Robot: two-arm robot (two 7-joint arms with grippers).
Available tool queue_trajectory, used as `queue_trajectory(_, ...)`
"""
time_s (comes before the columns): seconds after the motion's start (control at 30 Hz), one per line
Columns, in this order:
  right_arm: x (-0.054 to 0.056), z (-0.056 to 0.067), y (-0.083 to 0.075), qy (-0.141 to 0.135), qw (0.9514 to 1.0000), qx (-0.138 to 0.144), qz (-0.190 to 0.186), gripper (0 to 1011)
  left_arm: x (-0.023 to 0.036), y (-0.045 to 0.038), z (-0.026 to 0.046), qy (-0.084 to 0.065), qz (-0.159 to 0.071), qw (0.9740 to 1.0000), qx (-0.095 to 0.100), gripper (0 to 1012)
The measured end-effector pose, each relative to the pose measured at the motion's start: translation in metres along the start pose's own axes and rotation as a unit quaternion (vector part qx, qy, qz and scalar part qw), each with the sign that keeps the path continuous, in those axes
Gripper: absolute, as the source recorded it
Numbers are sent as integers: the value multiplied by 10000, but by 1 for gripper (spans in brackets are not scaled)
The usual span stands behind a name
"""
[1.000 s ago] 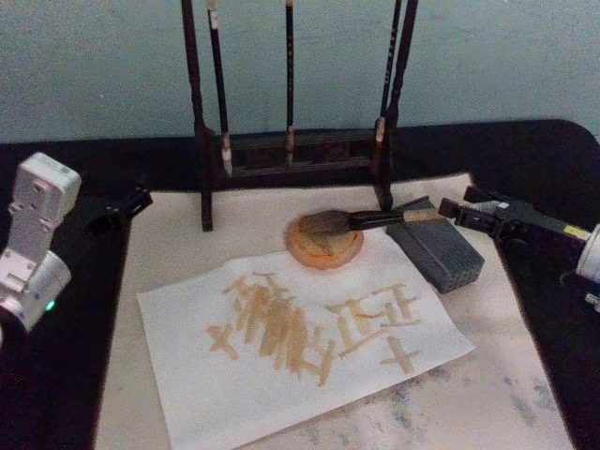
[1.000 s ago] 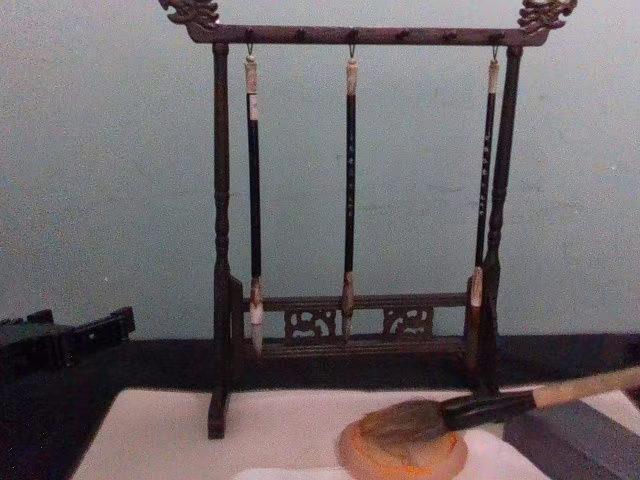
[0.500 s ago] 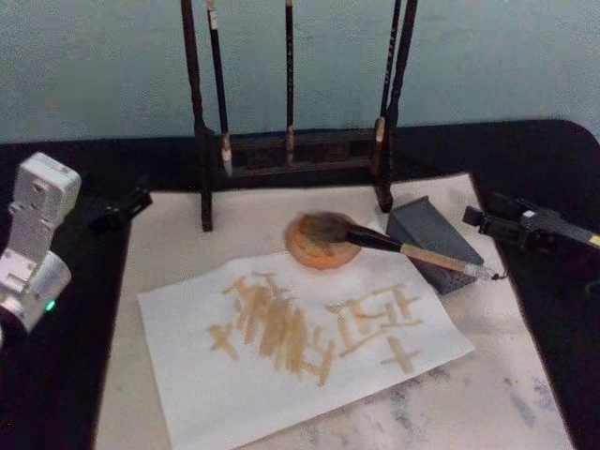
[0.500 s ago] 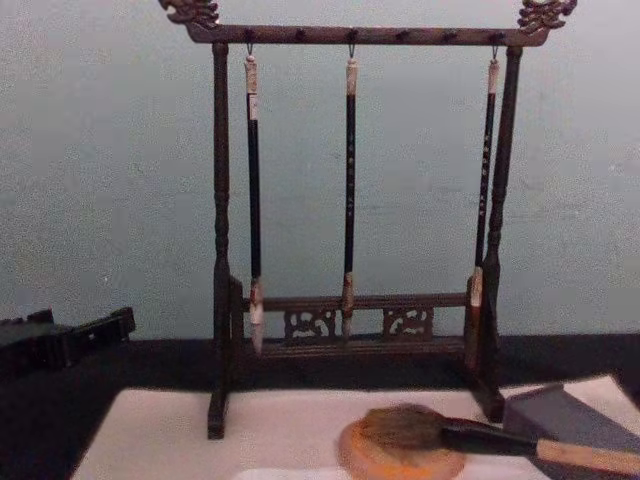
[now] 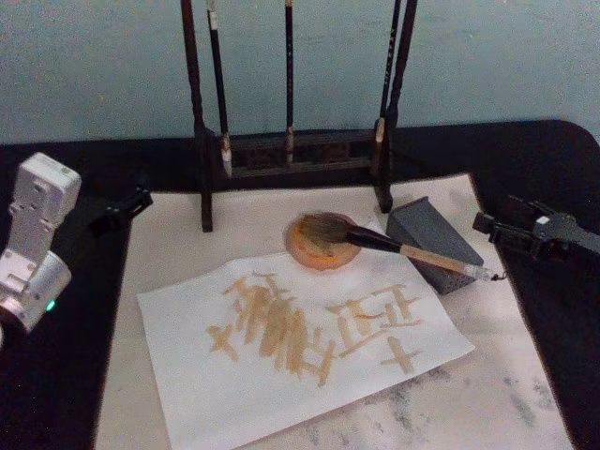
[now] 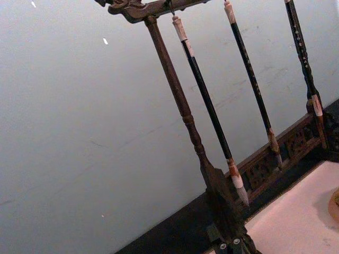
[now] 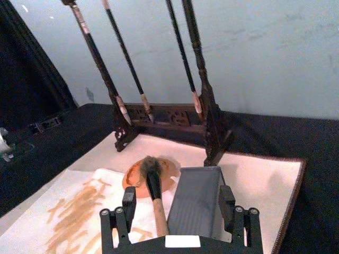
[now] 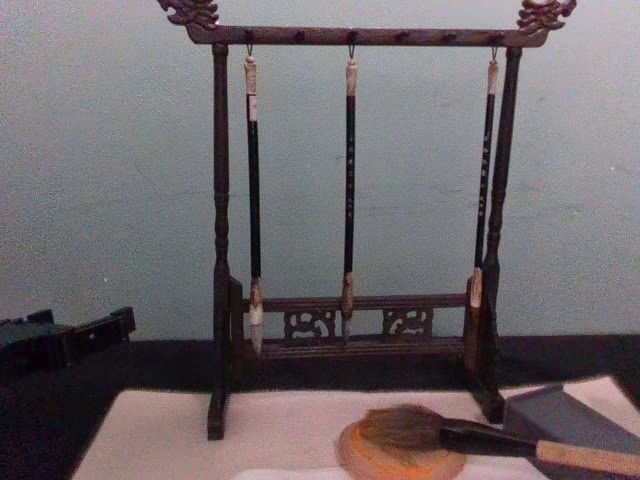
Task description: Pick up the brush from the inkstone, write on the paper, then place the brush back to its original position.
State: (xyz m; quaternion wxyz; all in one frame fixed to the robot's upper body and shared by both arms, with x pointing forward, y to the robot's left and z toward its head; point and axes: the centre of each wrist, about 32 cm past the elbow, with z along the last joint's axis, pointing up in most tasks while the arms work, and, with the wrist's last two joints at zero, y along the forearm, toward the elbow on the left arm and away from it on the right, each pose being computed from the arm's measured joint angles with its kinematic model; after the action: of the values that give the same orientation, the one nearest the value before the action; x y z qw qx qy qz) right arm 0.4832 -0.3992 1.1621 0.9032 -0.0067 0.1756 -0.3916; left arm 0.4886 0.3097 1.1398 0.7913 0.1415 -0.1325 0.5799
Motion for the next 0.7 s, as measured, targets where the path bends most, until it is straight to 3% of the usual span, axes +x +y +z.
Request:
queue_trajectory(0.23, -196, 54, -82, -367, 9993, 73, 35, 1008, 0, 0, 0, 0, 0, 10000, 0, 1002)
queue_trajectory(0.37, -355, 92, -134, -649, 9977, 122, 134, 1008, 0, 0, 0, 0, 0, 10000, 1, 1002)
queue_trajectory(0.7, -624, 122, -186, -1078, 9933, 163, 393, 1008, 0, 0, 0, 0, 0, 10000, 0, 1002)
